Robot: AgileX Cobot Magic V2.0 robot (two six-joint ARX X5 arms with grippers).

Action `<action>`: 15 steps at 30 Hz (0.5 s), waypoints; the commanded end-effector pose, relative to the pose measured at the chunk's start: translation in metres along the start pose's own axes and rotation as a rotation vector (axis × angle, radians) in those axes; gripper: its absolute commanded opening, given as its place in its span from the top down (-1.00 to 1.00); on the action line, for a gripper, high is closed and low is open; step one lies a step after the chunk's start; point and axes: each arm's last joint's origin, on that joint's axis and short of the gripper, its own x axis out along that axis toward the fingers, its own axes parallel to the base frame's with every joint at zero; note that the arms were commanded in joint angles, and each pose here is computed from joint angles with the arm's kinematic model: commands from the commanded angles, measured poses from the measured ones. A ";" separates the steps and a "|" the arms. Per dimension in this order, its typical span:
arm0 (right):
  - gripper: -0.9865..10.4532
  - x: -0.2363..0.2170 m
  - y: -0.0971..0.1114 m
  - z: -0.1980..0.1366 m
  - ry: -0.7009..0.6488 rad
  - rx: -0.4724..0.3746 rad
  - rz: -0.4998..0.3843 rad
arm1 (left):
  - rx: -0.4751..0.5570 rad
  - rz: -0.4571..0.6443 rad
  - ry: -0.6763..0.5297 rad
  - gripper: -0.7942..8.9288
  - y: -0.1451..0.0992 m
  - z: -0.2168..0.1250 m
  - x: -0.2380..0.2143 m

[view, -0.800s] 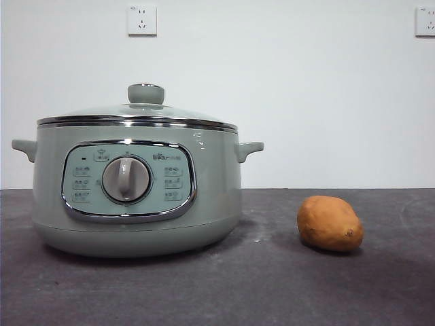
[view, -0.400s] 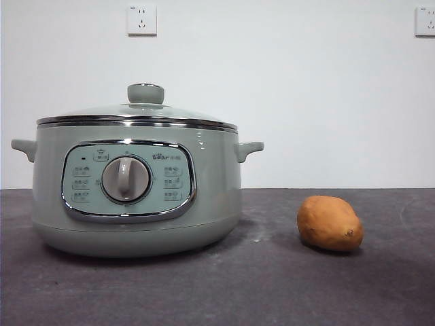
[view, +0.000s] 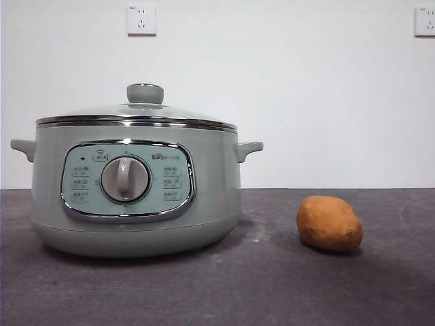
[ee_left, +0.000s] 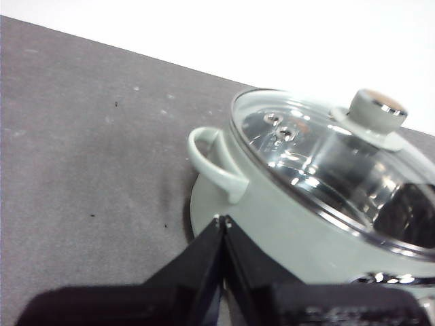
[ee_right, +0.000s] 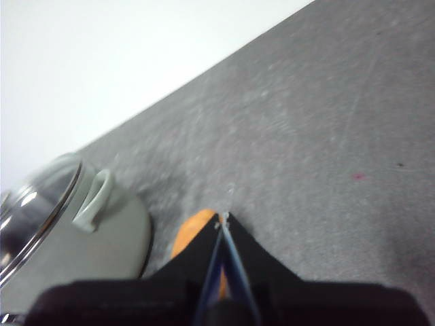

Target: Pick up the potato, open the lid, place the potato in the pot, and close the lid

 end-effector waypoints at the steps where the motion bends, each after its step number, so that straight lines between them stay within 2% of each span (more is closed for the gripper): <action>1: 0.85 0.001 0.008 0.015 0.041 -0.073 -0.015 | -0.005 -0.018 0.029 0.85 -0.005 0.013 -0.002; 10: 0.83 0.018 0.035 0.068 0.217 -0.221 -0.047 | 0.070 -0.198 0.193 0.85 -0.027 0.062 0.013; 15: 0.83 0.032 0.047 0.090 0.361 -0.282 -0.004 | 0.100 -0.280 0.288 0.85 -0.035 0.082 0.028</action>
